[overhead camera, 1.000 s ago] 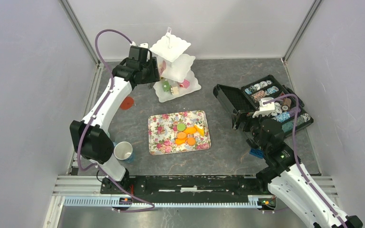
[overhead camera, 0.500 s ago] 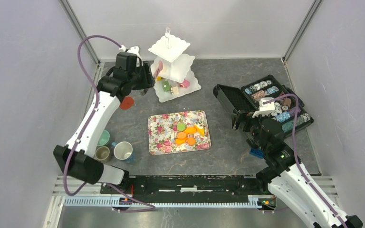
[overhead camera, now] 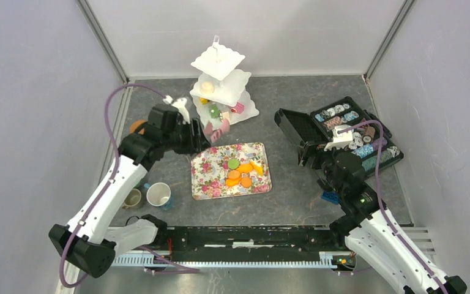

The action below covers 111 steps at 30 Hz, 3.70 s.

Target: Serve the afternoon tea

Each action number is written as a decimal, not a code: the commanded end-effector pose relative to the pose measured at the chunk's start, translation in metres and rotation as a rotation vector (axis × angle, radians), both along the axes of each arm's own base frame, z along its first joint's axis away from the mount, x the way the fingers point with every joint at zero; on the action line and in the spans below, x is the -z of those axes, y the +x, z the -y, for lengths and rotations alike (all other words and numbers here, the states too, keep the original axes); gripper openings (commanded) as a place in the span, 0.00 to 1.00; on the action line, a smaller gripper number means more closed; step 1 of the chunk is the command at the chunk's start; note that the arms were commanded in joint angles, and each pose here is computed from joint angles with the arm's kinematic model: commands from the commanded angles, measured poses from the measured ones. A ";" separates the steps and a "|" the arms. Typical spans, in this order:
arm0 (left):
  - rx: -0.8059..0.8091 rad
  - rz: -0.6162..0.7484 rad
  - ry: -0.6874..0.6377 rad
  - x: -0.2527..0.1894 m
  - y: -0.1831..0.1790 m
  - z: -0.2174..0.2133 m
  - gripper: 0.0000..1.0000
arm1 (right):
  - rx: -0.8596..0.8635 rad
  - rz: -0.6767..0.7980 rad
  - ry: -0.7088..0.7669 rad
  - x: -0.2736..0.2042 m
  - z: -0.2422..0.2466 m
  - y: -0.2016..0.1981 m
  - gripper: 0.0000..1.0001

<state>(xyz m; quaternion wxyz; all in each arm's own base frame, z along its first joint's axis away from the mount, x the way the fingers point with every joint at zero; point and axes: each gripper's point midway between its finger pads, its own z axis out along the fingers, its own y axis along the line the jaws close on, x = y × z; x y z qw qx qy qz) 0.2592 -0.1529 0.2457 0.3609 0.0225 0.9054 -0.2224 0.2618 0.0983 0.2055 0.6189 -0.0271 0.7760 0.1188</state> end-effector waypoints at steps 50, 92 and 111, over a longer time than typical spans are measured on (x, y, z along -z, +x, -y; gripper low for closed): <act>0.074 -0.185 0.035 0.105 -0.074 0.169 0.63 | 0.011 0.055 0.021 -0.019 0.005 -0.006 0.98; 0.110 -0.079 0.238 0.108 -0.051 0.157 0.34 | -0.002 0.029 0.016 -0.006 0.001 -0.003 0.98; 0.116 0.118 0.316 0.038 -0.014 0.162 0.28 | 0.012 0.044 0.015 -0.015 0.002 0.000 0.98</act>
